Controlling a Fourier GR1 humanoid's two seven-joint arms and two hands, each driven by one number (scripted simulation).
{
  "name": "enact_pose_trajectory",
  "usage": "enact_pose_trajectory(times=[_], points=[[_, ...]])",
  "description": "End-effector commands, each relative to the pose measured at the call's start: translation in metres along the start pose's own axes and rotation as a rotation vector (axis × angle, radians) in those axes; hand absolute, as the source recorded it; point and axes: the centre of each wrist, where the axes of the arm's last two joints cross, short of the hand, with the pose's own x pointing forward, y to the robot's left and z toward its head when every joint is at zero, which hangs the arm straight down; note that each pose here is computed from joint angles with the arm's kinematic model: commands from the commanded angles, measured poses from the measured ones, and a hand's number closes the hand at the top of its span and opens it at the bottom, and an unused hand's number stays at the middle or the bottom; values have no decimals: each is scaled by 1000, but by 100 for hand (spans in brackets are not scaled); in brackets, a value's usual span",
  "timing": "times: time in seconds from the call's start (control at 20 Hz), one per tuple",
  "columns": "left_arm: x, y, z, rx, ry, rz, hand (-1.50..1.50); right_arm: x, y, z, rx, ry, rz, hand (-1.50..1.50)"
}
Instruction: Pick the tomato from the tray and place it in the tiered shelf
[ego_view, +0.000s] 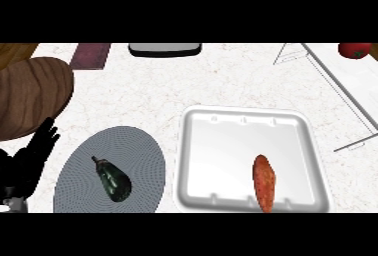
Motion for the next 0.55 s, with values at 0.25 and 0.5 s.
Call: enact_pose_trajectory(times=[0.25,0.5], points=[[-11,10,11,34,40,8,0,-17,-100,29,-29,119,94,-150],[-8,19,13,46,41,-9,0,-28,-138,51,-51,89,74,-150]])
